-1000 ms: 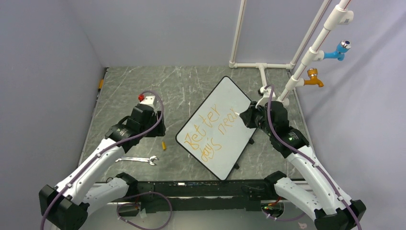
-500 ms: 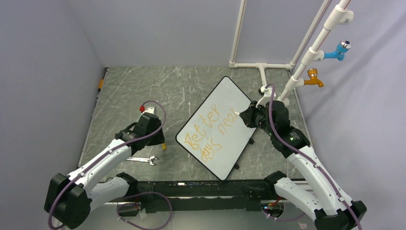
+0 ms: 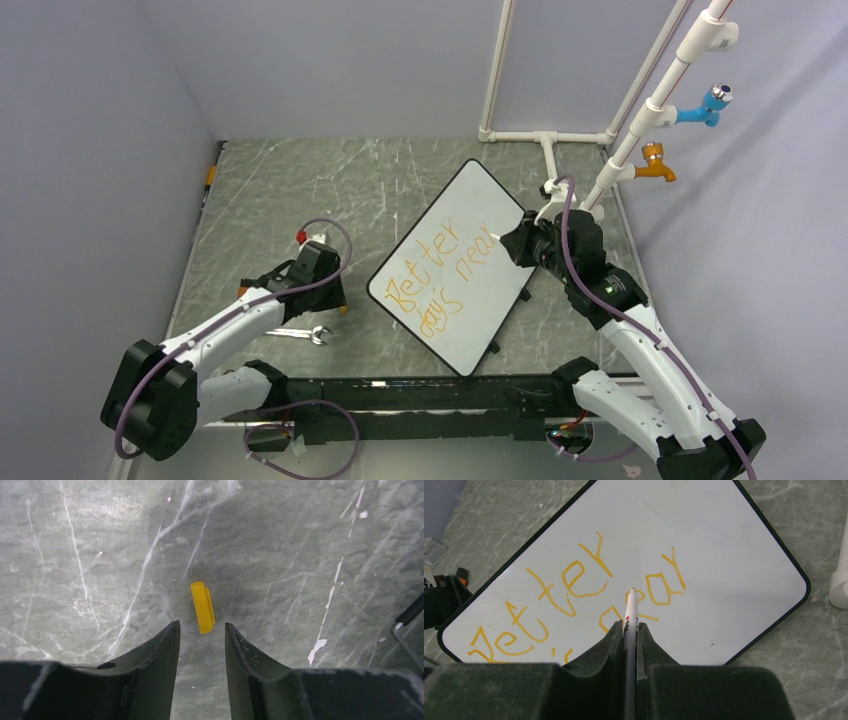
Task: Write a sentence on the whiteboard
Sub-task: Place the pen cap at the center of the board.
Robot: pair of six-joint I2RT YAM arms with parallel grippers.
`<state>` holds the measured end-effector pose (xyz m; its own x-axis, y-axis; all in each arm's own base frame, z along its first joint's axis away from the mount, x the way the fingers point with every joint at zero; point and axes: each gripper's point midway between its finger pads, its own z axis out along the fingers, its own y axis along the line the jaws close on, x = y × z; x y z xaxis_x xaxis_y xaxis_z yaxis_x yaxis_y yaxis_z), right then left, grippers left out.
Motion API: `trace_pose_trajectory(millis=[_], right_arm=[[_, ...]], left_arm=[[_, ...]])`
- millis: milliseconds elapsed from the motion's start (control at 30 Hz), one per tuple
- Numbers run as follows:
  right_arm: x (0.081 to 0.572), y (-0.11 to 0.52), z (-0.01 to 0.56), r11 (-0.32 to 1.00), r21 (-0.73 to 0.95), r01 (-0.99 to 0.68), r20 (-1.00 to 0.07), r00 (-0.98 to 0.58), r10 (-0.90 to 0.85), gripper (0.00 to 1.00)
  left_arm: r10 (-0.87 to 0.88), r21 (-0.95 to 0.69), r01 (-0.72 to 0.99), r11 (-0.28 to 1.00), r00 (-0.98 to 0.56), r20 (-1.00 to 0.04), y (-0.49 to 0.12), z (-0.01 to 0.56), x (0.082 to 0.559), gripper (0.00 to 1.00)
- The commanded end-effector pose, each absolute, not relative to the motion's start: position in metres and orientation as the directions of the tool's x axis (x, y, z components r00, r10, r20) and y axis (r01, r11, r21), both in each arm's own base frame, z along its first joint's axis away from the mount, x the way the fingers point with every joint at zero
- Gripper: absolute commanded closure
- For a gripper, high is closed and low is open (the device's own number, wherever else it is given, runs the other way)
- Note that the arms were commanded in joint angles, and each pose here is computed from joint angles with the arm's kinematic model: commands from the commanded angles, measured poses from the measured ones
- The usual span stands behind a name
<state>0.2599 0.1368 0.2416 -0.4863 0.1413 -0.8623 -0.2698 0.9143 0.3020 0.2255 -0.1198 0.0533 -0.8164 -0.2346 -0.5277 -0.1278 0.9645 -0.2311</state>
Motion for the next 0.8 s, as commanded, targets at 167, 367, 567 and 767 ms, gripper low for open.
trace_pose_trajectory(millis=[167, 367, 567, 767], right_arm=[[0.263, 0.14, 0.265, 0.903, 0.315, -0.293, -0.884, -0.436, 0.167, 1.0], [0.264, 0.14, 0.264, 0.903, 0.314, -0.293, -0.884, -0.438, 0.165, 1.0], [0.265, 0.139, 0.263, 0.905, 0.31, -0.29, -0.884, -0.438, 0.163, 1.0], [0.265, 0.139, 0.26, 0.908, 0.307, -0.286, -0.883, -0.442, 0.159, 1.0]], left_arm=[[-0.27, -0.257, -0.159, 0.953, -0.83, -0.488, -0.126, 0.036, 0.225, 0.63], [-0.27, -0.259, -0.159, 0.953, -0.837, -0.477, -0.127, 0.028, 0.224, 0.64], [-0.268, -0.252, -0.164, 0.954, -0.844, -0.465, -0.128, 0.019, 0.224, 0.69], [-0.268, -0.244, -0.172, 0.954, -0.854, -0.446, -0.128, 0.006, 0.222, 0.71]])
